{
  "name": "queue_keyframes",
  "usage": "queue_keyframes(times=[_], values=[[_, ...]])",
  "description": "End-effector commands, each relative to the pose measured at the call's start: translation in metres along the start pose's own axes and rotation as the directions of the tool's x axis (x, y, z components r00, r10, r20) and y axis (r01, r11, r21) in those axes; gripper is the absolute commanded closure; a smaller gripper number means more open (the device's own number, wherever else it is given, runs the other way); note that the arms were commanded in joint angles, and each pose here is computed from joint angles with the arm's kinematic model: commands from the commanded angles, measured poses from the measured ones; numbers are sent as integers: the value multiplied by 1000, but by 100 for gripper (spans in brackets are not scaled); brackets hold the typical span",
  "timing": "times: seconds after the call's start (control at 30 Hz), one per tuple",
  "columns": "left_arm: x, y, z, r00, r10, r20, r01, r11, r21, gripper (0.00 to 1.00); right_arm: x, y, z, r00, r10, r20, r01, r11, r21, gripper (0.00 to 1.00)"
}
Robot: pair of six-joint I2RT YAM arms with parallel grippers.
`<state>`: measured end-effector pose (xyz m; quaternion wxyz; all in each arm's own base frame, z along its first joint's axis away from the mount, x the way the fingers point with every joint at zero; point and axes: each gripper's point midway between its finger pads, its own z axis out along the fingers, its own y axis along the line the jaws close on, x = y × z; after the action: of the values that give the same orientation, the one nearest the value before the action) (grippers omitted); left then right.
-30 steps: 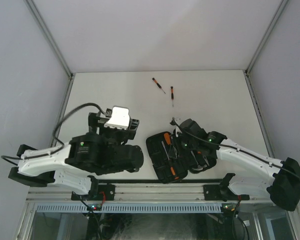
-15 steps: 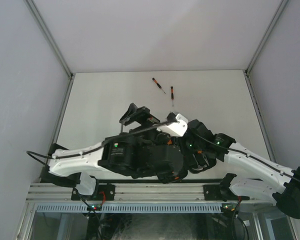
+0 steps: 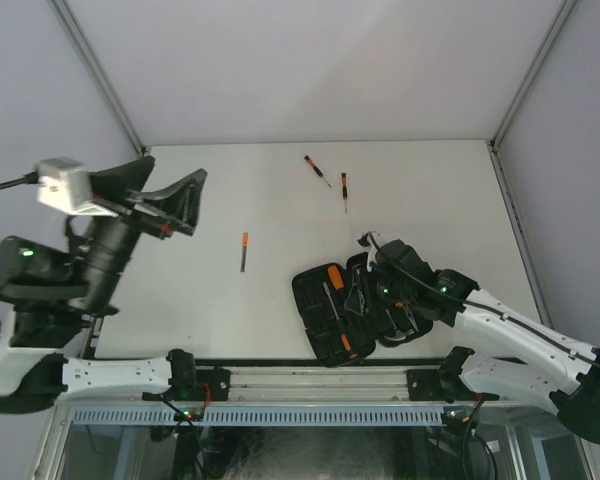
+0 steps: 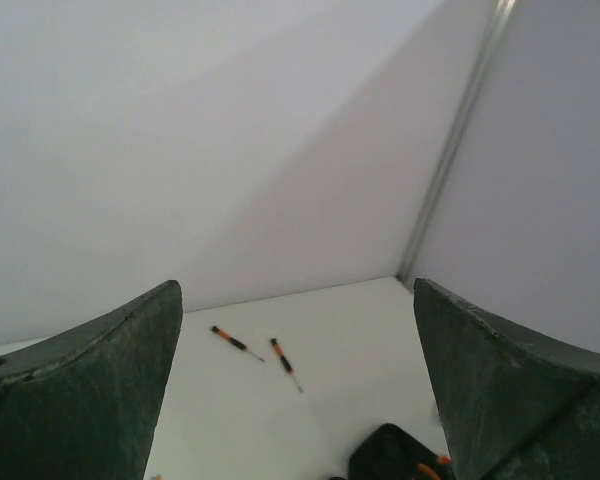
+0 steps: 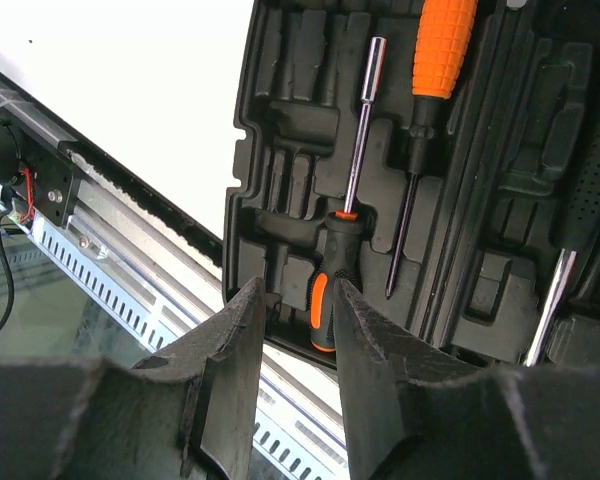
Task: Sort the tools into containers
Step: Place the screwdriver in the storage box, then adjust the screwdriver in the storage box.
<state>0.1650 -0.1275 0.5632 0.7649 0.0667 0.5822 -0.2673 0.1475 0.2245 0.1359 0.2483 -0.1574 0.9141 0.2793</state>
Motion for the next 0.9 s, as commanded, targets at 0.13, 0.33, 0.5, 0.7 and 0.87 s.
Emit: queue_keyframes(times=[0.13,0.33,0.5,0.7,0.87], values=[[186,30,47,948,68,-310,-100,991,-90,0,-1,4,4,1000,22,9,-22,1000,-6,67],[278,154,-11,934,-39,-356,-164,836,-523,0,2,3,10,1000,10,-2,-10,1000,-3,67],[316,217,-76,923,68,-380,-317,694,-646,4,4,6,16,1000,6,-5,-7,1000,-29,66],[335,234,-114,912,208,-354,-396,673,-625,23,11,3,23,1000,3,-15,-3,999,-33,66],[350,246,-131,880,232,-413,-460,633,-623,23,11,-2,26,1000,-9,-19,9,1000,-28,66]])
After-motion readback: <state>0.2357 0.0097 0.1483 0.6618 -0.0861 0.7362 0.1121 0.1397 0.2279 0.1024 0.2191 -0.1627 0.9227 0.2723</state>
